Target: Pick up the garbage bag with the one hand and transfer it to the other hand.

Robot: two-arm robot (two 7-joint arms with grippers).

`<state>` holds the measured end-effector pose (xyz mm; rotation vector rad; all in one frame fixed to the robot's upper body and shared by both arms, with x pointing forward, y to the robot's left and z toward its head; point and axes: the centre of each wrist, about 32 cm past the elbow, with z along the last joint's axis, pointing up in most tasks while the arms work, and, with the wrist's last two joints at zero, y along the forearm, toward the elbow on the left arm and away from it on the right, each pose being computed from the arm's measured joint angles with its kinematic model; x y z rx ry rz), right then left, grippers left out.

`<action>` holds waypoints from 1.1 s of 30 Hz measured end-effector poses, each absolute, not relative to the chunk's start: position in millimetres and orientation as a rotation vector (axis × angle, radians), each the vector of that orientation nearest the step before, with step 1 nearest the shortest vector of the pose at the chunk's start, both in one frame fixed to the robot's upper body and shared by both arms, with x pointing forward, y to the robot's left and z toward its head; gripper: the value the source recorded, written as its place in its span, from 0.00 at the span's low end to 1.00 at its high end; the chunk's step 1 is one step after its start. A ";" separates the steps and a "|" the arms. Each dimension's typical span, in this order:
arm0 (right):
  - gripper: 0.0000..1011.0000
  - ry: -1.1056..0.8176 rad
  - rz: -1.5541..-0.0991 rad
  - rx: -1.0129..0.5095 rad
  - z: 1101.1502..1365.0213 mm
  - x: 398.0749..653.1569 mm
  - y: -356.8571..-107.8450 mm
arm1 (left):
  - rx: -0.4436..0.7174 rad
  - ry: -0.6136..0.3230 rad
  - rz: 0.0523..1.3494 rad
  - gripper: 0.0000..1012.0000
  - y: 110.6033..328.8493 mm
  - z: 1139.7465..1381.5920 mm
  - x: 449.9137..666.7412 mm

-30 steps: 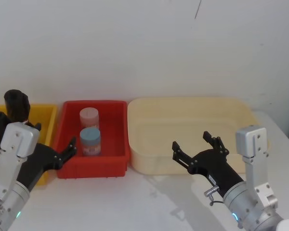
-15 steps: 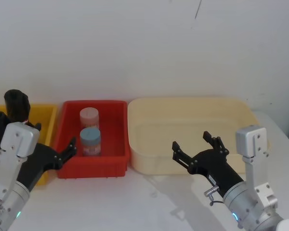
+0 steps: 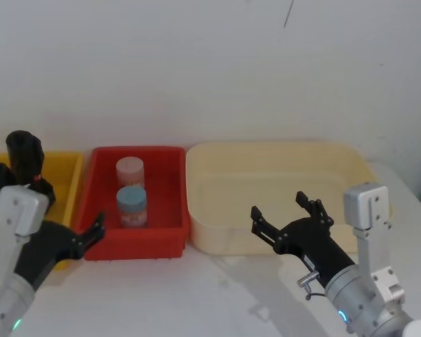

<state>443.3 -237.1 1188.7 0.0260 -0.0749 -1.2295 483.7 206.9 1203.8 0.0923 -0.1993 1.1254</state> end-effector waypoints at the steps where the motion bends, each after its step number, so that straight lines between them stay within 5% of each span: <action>1: 0.99 -0.075 -1.229 0.026 1188.7 443.3 -237.1 | 0.093 -0.193 1.126 0.99 208.5 1203.6 482.4; 16: 0.99 -0.075 -1.229 0.026 1188.7 443.3 -237.1 | 0.069 -0.099 1.174 0.99 246.8 1206.2 461.5; 33: 0.99 -0.075 -1.230 0.026 1188.7 443.3 -237.1 | 0.053 -0.034 1.285 0.99 279.9 1216.3 470.8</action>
